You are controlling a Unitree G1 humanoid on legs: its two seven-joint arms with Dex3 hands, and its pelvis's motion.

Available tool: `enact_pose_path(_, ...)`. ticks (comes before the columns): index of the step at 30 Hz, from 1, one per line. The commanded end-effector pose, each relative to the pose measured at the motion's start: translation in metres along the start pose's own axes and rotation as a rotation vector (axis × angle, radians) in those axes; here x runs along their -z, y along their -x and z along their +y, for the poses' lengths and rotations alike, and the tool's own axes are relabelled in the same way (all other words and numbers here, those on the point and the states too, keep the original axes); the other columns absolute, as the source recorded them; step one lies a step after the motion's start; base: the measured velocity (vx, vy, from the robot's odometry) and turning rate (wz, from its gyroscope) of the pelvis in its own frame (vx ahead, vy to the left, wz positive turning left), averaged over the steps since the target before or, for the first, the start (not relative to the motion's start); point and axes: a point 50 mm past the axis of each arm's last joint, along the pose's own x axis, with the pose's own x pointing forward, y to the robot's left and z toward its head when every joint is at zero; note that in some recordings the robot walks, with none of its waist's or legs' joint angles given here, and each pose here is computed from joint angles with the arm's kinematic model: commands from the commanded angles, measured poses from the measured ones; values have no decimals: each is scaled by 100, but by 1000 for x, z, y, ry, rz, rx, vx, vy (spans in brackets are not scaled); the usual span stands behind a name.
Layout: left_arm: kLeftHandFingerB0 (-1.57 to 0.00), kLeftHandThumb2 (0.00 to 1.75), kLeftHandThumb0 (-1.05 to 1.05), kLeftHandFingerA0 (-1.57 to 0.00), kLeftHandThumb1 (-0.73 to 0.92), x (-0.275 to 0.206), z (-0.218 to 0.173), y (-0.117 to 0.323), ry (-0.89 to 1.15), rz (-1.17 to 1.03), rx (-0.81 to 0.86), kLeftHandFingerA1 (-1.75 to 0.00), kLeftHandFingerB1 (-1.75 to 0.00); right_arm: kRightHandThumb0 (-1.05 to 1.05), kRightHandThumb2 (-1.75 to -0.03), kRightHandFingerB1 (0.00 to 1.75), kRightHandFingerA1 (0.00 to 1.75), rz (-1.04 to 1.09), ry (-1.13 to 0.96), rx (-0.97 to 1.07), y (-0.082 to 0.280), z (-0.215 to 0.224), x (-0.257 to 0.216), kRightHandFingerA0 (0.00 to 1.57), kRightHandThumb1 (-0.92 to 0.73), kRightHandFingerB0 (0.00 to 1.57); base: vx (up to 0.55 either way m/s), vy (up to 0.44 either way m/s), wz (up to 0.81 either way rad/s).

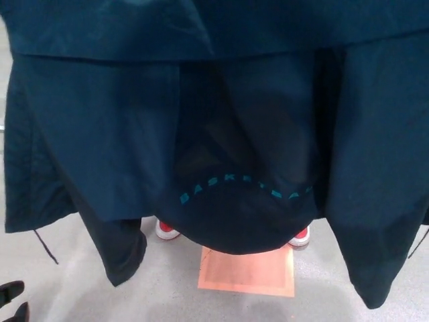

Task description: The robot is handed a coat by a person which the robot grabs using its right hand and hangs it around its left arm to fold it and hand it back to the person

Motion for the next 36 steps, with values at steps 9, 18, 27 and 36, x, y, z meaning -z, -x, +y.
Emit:
enact_pose_path(9, 0, 113, -33, 0, 62, -21, 2, -2, 104, -129, 42, -47, -48, -80, -63, 24, 31, 11, 574, -753, -111, 135, -157, 11, -71, 12, 0, 0, 0)
enact_pose_path(18, 0, 112, -34, 0, 60, -22, 9, 2, 82, -133, 56, -47, -48, -77, -97, 29, 38, 152, 732, -834, -119, 149, -123, 0, -56, 9, 0, 0, 0)
enact_pose_path(27, 0, 112, -34, 0, 59, -11, 8, 5, 79, -119, 47, -46, -47, -89, -100, 30, 30, 103, 573, -912, -127, 162, -150, 0, -64, 18, 0, 0, 0)
enact_pose_path(36, 0, 112, -34, 0, 60, -6, 8, 6, 92, -98, 53, -46, -47, -38, -96, 48, 48, 112, 406, -954, -127, 153, -174, 0, -33, 0, 0, 0, 0)
